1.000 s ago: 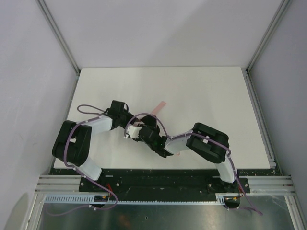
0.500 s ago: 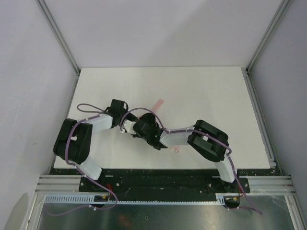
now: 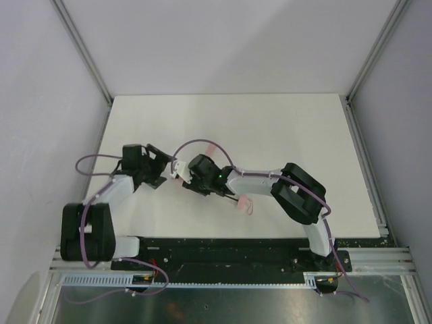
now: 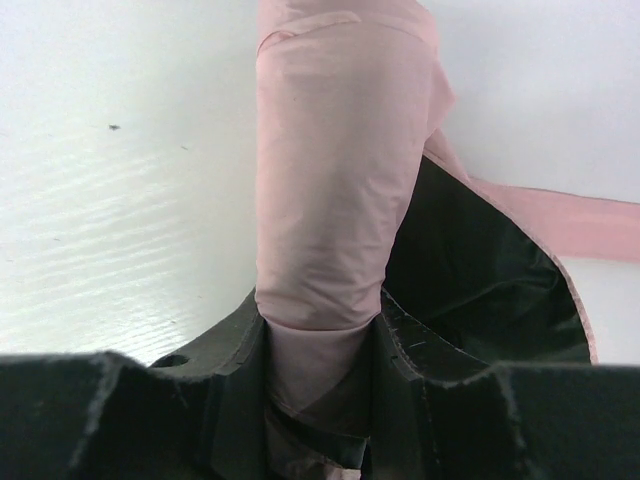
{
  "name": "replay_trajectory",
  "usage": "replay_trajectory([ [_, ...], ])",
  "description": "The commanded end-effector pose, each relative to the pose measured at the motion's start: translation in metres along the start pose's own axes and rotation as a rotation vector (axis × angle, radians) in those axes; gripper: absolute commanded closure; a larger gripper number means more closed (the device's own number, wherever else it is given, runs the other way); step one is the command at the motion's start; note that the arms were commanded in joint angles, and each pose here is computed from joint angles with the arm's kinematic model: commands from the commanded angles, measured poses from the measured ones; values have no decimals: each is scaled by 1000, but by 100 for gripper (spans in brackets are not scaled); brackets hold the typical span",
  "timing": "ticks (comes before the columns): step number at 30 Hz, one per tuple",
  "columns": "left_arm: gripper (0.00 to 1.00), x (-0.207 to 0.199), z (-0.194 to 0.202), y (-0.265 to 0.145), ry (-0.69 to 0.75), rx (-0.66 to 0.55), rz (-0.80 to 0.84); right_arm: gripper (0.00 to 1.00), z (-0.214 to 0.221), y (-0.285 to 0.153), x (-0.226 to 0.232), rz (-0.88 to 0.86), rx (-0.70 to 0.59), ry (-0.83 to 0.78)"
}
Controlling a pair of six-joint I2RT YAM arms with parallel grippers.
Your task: Put away the umbrella
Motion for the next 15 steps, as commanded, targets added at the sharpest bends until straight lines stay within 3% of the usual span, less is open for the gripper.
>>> replay_trajectory([
  [1,1,5,1,-29,60,-54,112,100,69,3,29,-311,416,147],
  [9,1,31,36,-39,-20,19,117,100,67,26,18,-401,522,310],
  [15,1,41,42,-42,-59,-29,86,100,68,39,10,-556,540,480],
])
Point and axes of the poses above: each gripper's point midway between its finger pads, its own y axis out along the fingers, its own x axis along the line the jaws close on, z = x × y, the point moved 9 cm from there along -y, back along the fingers, and after that the axes turned 12 degrees about y, right-handed, at the moved point
